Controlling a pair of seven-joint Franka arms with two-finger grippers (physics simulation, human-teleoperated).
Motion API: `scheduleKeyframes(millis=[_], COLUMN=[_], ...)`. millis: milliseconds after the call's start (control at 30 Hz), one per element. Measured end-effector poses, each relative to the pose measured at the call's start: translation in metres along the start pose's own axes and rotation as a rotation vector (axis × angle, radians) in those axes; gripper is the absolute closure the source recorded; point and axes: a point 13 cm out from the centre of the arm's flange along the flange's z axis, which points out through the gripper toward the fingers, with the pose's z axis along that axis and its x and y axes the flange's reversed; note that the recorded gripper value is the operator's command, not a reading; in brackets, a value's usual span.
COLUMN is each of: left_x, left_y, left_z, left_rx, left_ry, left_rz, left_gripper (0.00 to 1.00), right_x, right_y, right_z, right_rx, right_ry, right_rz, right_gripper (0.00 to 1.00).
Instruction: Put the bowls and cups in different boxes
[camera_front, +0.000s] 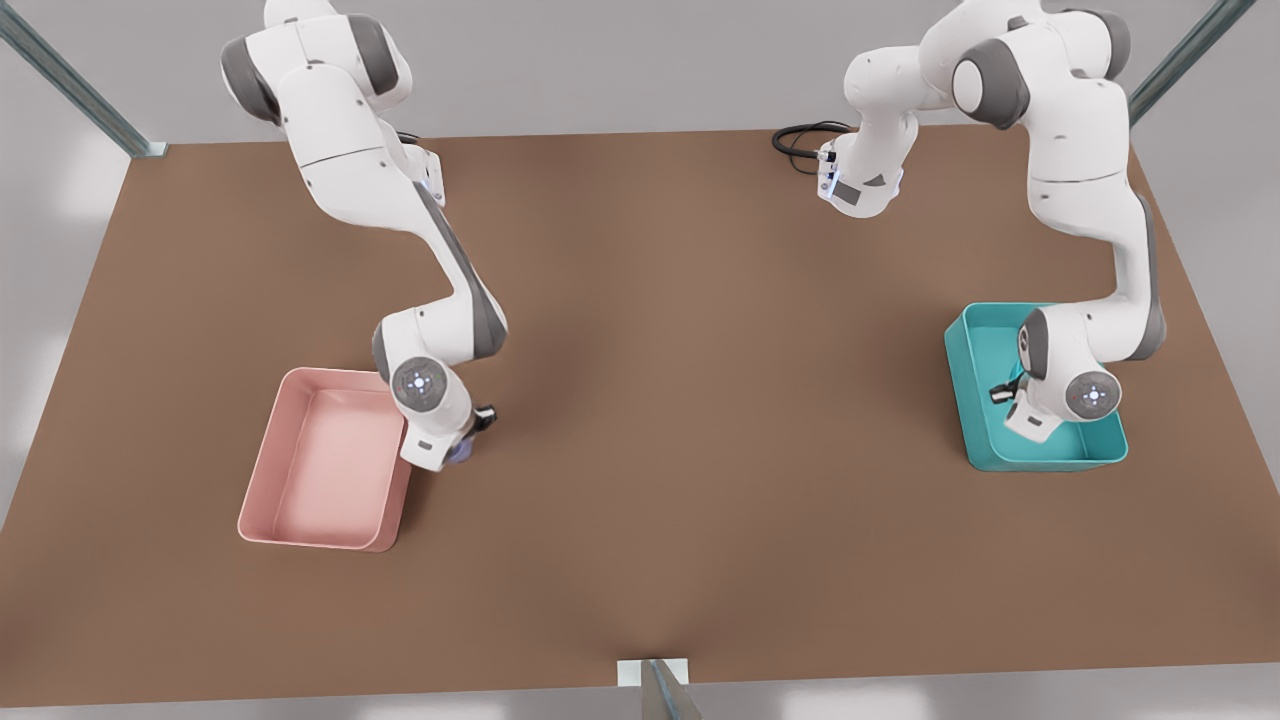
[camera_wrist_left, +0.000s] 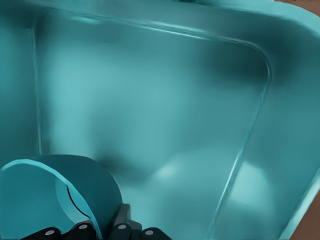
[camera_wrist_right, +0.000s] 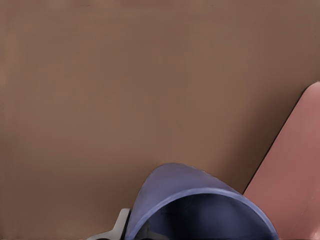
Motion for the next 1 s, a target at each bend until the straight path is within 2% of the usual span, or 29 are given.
scheduleKeyframes(millis=[33,133,200,267,333,400,567,900,933,967,1000], left_x=[-0.003,-0.007,-0.004,-0.001,0.019,0.051,0.1,0.131,0.131,0.131,0.131], left_y=[-0.001,-0.004,-0.011,-0.015,-0.047,-0.089,-0.126,-0.141,-0.14,-0.139,-0.138], left_z=[0.0,-0.028,-0.116,-0.229,-0.334,-0.405,-0.42,-0.403,-0.402,-0.401,-0.4], left_rx=[0.005,0.039,0.075,0.162,0.243,0.283,0.293,0.249,0.245,0.242,0.24], left_ry=[-0.01,-0.057,-0.146,-0.234,-0.298,-0.322,-0.197,-0.07,-0.066,-0.063,-0.06], left_rz=[0.001,0.007,0.011,-0.017,0.028,0.114,0.207,0.258,0.257,0.255,0.254], left_gripper=[0.0,0.0,0.0,0.0,0.0,0.0,0.0,0.0,0.0,0.0,0.0], right_x=[-0.009,-0.036,-0.045,-0.038,-0.024,-0.015,-0.009,-0.006,-0.006,-0.006,-0.007], right_y=[-0.005,-0.047,-0.093,-0.145,-0.2,-0.231,-0.257,-0.25,-0.249,-0.249,-0.248], right_z=[-0.027,-0.114,-0.147,-0.157,-0.143,-0.111,-0.03,0.026,0.028,0.031,0.033], right_rx=[-0.005,-0.007,0.009,0.029,0.051,0.061,0.062,0.065,0.064,0.064,0.065], right_ry=[-0.039,-0.178,-0.235,-0.246,-0.22,-0.176,-0.104,-0.108,-0.111,-0.112,-0.112], right_rz=[0.006,0.034,0.049,0.065,0.083,0.073,0.007,-0.121,-0.128,-0.135,-0.141], right_gripper=[0.79,0.79,0.79,0.79,0.79,0.79,0.79,0.79,0.72,0.52,0.0])
